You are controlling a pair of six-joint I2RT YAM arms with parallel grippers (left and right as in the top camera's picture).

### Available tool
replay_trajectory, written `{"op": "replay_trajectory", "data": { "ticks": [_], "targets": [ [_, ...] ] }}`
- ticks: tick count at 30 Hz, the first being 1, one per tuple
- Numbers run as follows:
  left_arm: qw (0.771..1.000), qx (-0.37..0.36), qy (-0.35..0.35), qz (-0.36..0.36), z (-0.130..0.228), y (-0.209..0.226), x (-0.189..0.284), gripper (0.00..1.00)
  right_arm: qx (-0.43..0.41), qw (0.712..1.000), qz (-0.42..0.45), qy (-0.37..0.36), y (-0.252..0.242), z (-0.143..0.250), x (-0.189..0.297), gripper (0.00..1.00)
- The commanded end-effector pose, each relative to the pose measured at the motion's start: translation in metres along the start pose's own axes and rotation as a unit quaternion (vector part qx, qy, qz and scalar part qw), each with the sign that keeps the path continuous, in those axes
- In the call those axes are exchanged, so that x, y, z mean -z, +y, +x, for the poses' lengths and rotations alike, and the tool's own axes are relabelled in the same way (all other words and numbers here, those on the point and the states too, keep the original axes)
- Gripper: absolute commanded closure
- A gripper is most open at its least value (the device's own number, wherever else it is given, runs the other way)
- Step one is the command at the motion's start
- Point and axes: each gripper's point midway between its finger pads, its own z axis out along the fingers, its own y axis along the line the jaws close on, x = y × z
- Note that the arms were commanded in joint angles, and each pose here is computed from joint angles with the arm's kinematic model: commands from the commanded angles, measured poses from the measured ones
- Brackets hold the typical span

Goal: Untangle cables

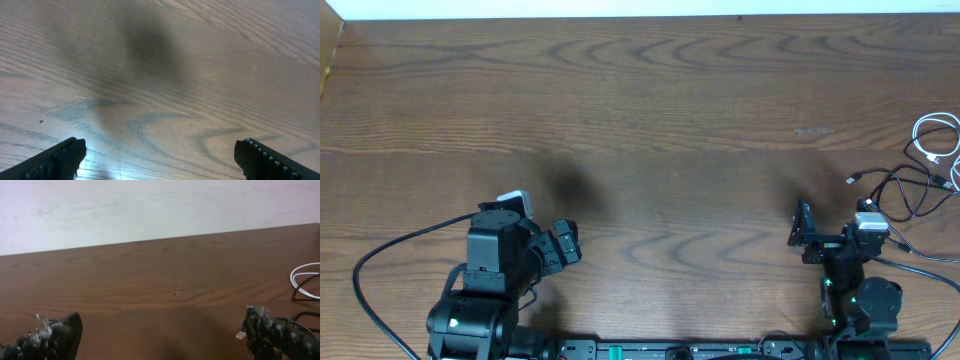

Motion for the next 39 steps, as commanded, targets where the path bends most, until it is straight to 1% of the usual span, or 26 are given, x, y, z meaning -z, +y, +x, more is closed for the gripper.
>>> {"op": "replay_trajectory", "data": {
  "ticks": [1,10,13,16,20,24,26,30,31,35,37,39],
  "targets": [
    [1.0,-0.004,-0.004,-0.008,-0.002,0.003,0.0,0.0,0.005,1.0,0.009,-0.001,-0.004,0.0,0.0,0.01],
    [1.0,-0.005,-0.016,-0.003,-0.003,0.002,0.004,0.0,0.005,1.0,0.009,-0.001,-0.004,0.0,0.0,0.01],
    [0.999,-0.009,-0.034,-0.02,-0.008,0.008,0.008,0.0,0.005,1.0,0.009,-0.001,-0.004,0.0,0.0,0.01],
    [0.998,-0.011,-0.052,-0.016,-0.009,0.009,0.011,0.0,0.005,1.0,0.009,-0.001,-0.004,0.0,0.0,0.01],
    [0.995,-0.023,-0.1,0.0,-0.016,0.009,0.007,0.0,0.005,1.0,0.009,-0.001,-0.004,0.0,0.0,0.01],
    [0.985,-0.017,-0.169,0.02,-0.027,0.011,0.0,0.0,0.005,1.0,0.009,-0.001,-0.004,0.0,0.0,0.01],
    [0.977,-0.019,-0.207,0.034,-0.033,0.01,-0.004,0.0,0.005,1.0,0.009,-0.001,-0.004,0.0,0.0,0.01],
    [0.955,-0.031,-0.29,0.062,-0.047,0.007,-0.007,0.0,0.005,1.0,0.009,-0.001,-0.004,0.0,0.0,0.01],
    [0.942,-0.044,-0.324,0.073,-0.052,0.004,-0.006,0.0,0.005,1.0,0.009,-0.001,-0.004,0.0,0.0,0.01],
    [0.906,-0.077,-0.406,0.09,-0.065,-0.002,0.003,0.0,0.005,1.0,0.009,-0.001,-0.004,0.0,0.0,0.01],
    [0.889,-0.092,-0.439,0.094,-0.069,-0.004,0.008,0.0,0.005,1.0,0.009,-0.001,-0.004,0.0,0.0,0.01],
    [0.876,-0.098,-0.463,0.093,-0.072,-0.003,0.013,0.01,0.005,1.0,0.009,-0.001,-0.004,0.0,0.0,0.01]
  ]
}}
